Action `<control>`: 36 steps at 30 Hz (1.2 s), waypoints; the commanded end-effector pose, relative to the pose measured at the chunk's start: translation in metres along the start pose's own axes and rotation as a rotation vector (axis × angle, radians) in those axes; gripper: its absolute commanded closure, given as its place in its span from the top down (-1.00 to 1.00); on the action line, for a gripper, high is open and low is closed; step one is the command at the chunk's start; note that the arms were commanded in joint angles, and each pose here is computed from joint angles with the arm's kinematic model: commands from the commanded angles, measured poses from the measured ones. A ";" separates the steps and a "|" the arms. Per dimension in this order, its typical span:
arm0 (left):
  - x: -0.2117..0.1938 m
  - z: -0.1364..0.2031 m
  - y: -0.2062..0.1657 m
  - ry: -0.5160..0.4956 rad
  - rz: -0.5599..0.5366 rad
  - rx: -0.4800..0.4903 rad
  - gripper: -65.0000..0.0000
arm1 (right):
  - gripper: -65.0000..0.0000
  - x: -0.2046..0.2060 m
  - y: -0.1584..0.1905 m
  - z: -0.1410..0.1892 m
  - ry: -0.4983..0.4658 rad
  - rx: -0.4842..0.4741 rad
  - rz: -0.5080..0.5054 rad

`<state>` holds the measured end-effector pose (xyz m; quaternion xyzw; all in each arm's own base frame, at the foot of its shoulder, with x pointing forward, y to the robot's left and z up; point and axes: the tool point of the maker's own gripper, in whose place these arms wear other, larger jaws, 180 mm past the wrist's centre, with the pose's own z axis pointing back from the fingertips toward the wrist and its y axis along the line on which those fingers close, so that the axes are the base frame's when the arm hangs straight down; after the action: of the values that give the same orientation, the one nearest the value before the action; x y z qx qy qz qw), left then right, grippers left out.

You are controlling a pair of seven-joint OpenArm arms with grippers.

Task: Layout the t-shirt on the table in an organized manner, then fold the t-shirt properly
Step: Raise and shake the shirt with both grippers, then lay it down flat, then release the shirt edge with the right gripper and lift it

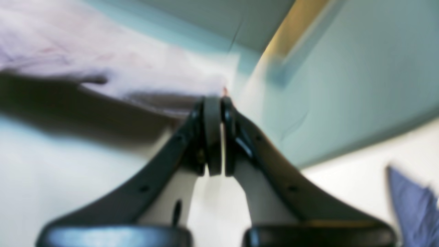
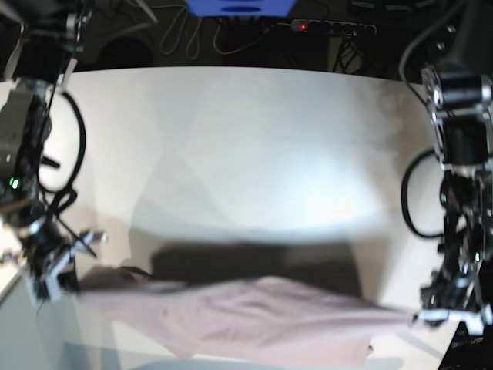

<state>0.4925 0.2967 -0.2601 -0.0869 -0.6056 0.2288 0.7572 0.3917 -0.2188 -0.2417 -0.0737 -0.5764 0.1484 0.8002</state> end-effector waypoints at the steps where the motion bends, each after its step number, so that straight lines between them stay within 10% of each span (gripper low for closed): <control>1: 0.014 0.007 0.003 -0.061 0.011 -0.010 -1.00 | -1.00 0.006 0.005 0.006 -0.056 0.008 -0.022; 16: -0.122 0.155 0.149 0.099 0.124 0.323 -1.00 | -1.00 -0.157 0.095 0.086 0.194 0.154 -0.185; 36: -0.143 0.167 0.182 0.155 0.142 0.403 -0.99 | -1.00 -0.264 0.110 0.136 0.435 0.180 -0.250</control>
<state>0.2570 0.3602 -0.4332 0.0014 -0.4569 0.3990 0.7950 0.1670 -0.2057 -0.4728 0.0405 -0.3701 0.0778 0.9248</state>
